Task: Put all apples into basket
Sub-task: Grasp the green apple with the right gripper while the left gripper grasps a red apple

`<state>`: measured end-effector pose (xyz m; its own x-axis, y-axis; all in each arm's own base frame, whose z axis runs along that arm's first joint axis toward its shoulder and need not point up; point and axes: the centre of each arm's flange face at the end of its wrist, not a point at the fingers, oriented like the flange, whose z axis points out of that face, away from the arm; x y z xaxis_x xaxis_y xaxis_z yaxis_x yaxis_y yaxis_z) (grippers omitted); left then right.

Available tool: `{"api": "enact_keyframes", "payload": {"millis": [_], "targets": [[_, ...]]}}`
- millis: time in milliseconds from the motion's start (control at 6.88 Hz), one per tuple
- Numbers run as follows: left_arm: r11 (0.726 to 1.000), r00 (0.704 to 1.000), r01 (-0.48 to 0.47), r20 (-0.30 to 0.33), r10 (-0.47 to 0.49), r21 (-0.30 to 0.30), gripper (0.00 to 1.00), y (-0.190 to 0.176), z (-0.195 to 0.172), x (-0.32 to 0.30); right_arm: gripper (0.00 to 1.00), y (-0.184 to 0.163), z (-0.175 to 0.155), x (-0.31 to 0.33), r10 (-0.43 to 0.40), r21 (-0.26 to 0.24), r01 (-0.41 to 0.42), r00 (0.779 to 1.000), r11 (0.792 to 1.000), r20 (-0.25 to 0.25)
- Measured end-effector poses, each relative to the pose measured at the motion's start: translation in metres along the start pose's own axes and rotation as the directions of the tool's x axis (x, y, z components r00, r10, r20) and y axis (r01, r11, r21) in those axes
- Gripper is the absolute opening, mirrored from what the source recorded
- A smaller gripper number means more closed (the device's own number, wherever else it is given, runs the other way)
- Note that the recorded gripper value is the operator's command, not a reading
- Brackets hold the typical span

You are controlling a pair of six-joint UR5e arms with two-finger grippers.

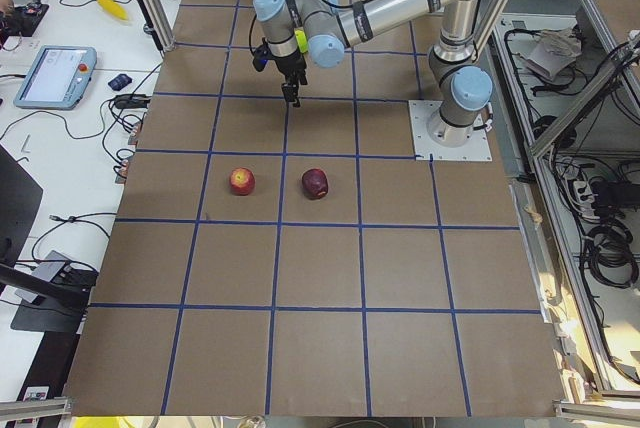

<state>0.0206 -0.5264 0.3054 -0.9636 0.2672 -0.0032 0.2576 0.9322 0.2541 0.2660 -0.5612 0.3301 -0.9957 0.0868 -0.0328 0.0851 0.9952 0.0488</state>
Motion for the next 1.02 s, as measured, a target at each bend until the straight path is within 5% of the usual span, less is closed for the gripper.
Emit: {"api": "enact_keyframes", "payload": {"millis": [436,1018], "targets": [[0.95,0.949,-0.312,-0.032,0.312,0.013,1.0,0.054,0.025,-0.098,1.0,0.005,0.061,-0.052,-0.02,-0.047,0.021,0.999,0.999,0.032],[0.807,0.808,-0.587,0.09,0.582,0.06,1.0,0.086,0.082,-0.157,1.0,0.004,0.117,-0.082,-0.053,-0.082,0.057,0.997,0.995,0.054]]}}
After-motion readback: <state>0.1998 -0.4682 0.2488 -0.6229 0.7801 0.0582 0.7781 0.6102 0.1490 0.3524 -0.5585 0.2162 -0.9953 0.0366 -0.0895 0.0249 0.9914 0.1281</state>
